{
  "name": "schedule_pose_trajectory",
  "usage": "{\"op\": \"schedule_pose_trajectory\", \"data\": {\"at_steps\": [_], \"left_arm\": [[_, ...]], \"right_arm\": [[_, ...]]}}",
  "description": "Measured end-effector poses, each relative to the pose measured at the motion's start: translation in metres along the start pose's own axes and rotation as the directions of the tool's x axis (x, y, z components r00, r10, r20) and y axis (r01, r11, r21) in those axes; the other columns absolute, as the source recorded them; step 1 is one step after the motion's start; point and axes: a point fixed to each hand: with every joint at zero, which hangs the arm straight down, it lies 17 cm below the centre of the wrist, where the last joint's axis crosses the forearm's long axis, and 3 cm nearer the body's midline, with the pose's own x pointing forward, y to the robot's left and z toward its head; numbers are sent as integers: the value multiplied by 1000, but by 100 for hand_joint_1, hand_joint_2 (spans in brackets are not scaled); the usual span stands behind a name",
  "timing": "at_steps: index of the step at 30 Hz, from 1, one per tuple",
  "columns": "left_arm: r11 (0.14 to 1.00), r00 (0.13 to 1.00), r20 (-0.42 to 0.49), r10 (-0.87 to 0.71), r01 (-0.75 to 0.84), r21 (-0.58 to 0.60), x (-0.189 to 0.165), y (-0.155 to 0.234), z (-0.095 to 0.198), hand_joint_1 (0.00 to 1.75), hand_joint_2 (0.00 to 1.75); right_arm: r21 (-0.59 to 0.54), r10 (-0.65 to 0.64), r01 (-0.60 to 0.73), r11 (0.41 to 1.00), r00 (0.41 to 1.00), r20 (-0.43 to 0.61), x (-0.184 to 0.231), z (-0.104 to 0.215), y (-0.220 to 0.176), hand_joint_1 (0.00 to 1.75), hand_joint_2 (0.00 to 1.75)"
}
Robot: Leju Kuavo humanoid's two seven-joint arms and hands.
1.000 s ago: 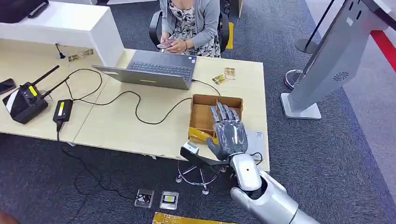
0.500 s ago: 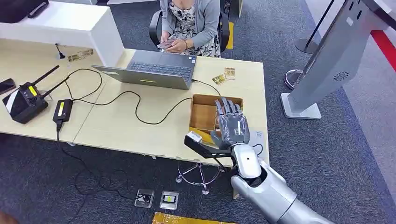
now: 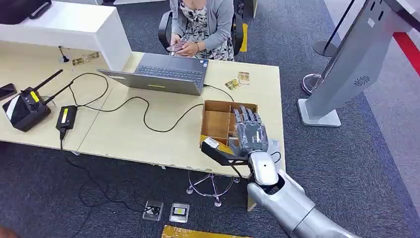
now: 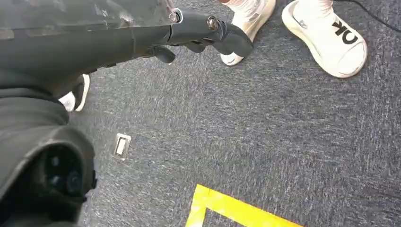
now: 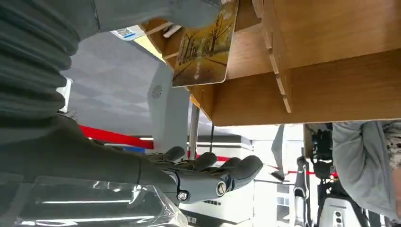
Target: Pass the card to the sensor for recognition and then transmit it.
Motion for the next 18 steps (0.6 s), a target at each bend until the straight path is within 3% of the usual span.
{"op": "schedule_pose_trajectory", "data": {"at_steps": [18], "left_arm": [[1000,1000,7,-1,1,2,1,0,0,0,0]], "right_arm": [[57,-30,29,998,999,14,3,-2,19,0,175]]}}
